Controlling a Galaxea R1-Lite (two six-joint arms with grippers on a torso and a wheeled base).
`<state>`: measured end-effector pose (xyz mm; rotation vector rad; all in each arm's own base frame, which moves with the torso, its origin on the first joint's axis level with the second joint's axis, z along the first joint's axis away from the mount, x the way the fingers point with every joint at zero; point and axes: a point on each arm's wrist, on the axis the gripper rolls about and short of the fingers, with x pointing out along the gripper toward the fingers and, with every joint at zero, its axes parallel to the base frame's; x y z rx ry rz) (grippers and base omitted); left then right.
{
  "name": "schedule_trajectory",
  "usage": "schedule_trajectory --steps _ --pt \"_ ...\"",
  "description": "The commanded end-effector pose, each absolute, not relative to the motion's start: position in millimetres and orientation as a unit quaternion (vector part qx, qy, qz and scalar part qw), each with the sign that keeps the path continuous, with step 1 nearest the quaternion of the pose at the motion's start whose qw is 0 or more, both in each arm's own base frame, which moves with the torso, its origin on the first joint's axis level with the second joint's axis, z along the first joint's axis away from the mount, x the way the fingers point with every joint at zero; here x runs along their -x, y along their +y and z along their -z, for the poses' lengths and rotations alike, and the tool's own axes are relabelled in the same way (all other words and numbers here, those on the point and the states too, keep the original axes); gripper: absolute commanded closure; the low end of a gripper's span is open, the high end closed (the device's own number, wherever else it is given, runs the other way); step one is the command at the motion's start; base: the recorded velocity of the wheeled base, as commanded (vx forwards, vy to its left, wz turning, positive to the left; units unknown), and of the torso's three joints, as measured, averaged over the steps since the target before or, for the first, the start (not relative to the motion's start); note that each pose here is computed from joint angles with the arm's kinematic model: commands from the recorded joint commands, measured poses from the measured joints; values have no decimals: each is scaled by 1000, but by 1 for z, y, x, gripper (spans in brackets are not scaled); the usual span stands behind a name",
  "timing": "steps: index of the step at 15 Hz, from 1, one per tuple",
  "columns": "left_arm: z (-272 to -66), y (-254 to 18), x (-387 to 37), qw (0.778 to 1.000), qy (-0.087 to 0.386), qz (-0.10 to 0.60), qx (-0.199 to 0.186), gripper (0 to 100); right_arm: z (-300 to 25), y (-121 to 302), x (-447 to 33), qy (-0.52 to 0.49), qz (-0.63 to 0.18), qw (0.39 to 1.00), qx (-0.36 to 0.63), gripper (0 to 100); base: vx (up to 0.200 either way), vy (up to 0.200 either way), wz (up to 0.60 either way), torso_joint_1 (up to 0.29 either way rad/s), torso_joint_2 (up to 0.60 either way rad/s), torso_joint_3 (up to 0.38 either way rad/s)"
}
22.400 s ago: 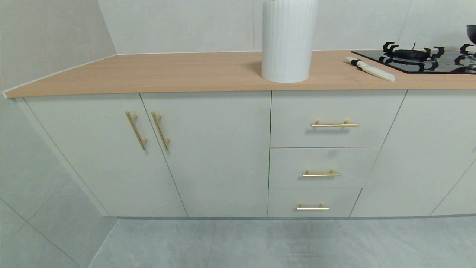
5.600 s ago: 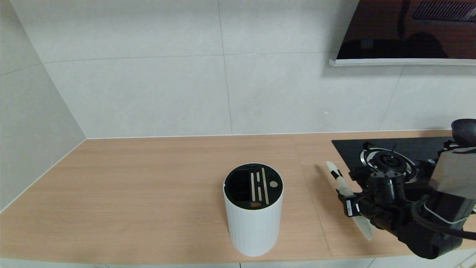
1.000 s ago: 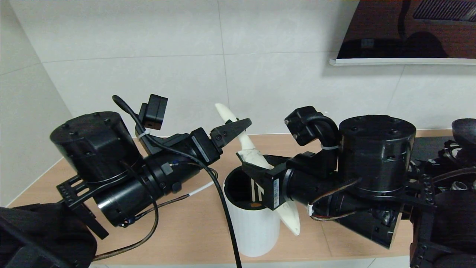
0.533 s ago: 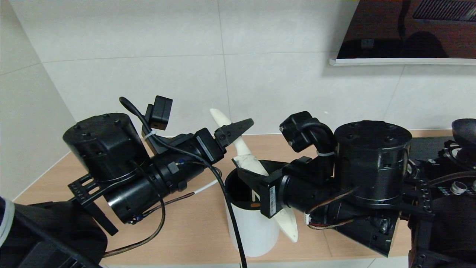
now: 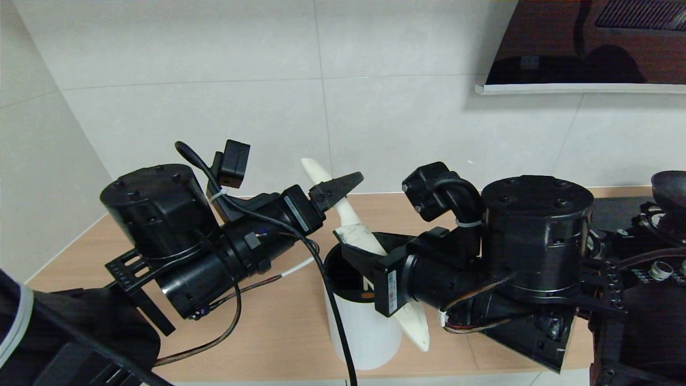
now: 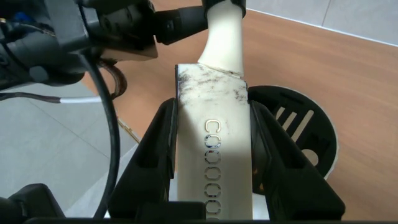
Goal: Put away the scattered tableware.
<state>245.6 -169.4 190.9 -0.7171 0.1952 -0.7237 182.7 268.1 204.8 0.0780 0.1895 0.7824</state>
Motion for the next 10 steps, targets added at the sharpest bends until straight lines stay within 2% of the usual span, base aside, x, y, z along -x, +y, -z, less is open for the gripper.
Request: schedule_trajectory --steps 1,10 --pt "-191 -169 -246 869 93 344 343 100 -205 268 -182 92 -381 919 -38 100 0 0 0 0 0 0" --pt "-193 -168 -244 868 90 346 344 100 -206 267 -182 90 -380 920 -39 100 0 0 0 0 0 0"
